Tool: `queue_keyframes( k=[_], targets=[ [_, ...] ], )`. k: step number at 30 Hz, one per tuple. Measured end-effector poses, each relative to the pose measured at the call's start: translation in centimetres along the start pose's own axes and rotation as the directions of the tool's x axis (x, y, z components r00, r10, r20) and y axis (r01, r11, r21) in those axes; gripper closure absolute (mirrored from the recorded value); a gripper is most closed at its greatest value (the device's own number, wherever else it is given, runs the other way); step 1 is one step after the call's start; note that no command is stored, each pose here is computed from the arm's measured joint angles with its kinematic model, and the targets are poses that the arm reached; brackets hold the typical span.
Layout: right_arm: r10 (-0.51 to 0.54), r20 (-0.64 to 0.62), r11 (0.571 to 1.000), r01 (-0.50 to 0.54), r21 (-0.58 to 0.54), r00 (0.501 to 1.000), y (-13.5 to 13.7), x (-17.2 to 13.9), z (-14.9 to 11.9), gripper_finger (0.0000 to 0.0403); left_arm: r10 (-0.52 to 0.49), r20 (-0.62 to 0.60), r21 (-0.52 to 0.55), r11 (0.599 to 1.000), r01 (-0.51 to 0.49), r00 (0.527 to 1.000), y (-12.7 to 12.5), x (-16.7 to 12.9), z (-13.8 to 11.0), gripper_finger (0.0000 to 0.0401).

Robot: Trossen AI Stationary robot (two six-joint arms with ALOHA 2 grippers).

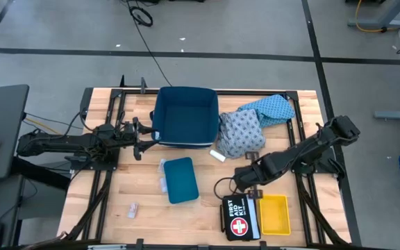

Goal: Pick & place medical supplies in basket/bin
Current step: Put the right white gauze in the blue bin

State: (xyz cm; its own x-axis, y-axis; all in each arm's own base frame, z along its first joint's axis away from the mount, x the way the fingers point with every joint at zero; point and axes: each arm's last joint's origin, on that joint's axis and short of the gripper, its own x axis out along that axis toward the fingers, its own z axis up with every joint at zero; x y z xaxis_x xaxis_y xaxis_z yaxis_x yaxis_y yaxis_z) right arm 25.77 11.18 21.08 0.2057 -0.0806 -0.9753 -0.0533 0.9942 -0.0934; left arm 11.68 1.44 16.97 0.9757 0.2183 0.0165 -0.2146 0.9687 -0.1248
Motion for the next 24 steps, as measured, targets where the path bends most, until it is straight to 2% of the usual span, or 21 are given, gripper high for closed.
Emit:
queue_keyframes(
  k=[6, 12, 17, 24],
  targets=[
    [0.005, 0.19, 0.998, 0.007, -0.058, 0.982, -0.7, 0.0, 2.2, 0.0388, 0.0, 0.0, -0.004, 1.0, 0.0, 1.0, 0.0, 0.0, 0.0, 0.0149],
    [0.031, 0.375, 0.994, 0.011, -0.11, 0.926, -1.3, -0.4, 4.3, 0.0388, 0.0, 0.0, -0.007, 1.0, 0.0, 1.0, 0.0, 0.0, 0.0, 0.0149],
    [0.061, 0.54, 0.987, 0.028, -0.156, 0.839, -2.1, -1.1, 6.3, 0.0388, 0.0, 0.0, -0.007, 1.0, 0.0, 1.0, 0.0, 0.0, 0.0, 0.0149],
    [0.133, 0.719, 0.973, 0.047, -0.225, 0.682, -3.5, -1.9, 8.7, 0.0388, 0.0, -0.001, -0.006, 1.0, 0.0, 1.0, 0.0, 0.0, 0.0, 0.0149]
  ],
)
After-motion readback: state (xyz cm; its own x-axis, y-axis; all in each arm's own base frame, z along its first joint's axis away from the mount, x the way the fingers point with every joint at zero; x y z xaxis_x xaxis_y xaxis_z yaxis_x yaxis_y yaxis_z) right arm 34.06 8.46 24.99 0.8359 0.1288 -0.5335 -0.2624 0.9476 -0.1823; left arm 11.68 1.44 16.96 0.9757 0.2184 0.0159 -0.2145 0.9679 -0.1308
